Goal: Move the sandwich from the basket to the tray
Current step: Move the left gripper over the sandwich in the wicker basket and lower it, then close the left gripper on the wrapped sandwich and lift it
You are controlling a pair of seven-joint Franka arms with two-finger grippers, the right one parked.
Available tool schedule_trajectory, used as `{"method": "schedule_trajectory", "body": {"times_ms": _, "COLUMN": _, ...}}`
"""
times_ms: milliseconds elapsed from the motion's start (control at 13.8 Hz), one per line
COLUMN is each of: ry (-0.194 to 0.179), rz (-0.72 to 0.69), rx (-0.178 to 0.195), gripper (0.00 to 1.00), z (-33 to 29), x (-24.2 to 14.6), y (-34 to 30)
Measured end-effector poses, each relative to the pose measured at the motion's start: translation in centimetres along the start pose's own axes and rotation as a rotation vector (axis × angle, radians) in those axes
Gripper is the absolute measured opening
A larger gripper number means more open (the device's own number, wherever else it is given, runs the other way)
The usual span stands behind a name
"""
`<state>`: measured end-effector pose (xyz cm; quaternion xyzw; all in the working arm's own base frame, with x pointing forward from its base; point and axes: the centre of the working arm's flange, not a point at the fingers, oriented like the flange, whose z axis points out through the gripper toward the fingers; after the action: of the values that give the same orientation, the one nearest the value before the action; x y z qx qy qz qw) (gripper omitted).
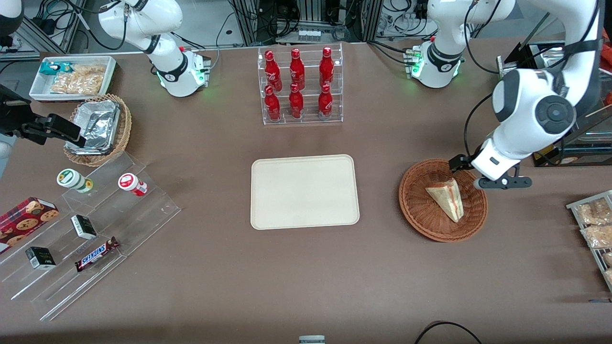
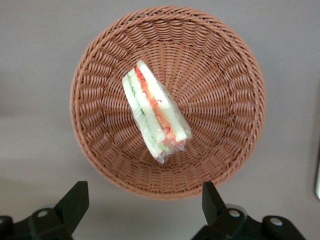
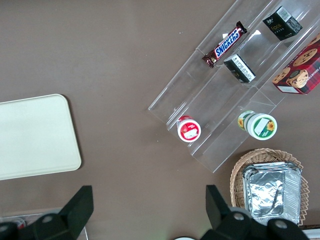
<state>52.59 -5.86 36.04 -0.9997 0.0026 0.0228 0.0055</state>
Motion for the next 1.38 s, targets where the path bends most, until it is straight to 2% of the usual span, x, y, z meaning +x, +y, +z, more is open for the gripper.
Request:
{"method": "schedule_trajectory", "body": {"times_ms": 218, "ry": 0.026, "rz": -0.062, "rx": -0.006, "gripper": 1.0, "z": 2.4, "x": -0.3, "y": -0.1}}
{"method": "schedule_trajectory", "body": {"times_ms": 581, "ry": 0.079, "rz": -0.426, "rx": -0.032, "gripper": 1.0, "z": 4.9, "x": 0.4, "y": 0.2}}
{"method": "schedule_trajectory", "body": {"times_ms": 726, "ry": 0.072, "rz": -0.567, "rx": -0.037, "gripper": 1.0, "z": 5.9, "x": 0.5, "y": 0.3}}
{"method": "schedule_trajectory", "body": {"times_ms": 871, "ry": 0.056, "rz": -0.65, "rx": -0.036, "gripper": 1.0, "z": 6.7, "x": 0.5, "y": 0.4}}
{"method": "schedule_trajectory", "body": {"times_ms": 1016, "ry": 0.041, "rz": -0.697, "rx": -0.036, "gripper": 1.0, "z": 7.5, "x": 0.5, "y": 0.4}}
{"method": "schedule_trajectory", "body": {"times_ms": 1379, "ry": -0.004, "rz": -0.762, "rx": -0.063, "gripper": 1.0, "z": 9.5, "x": 1.3, "y": 0.5}}
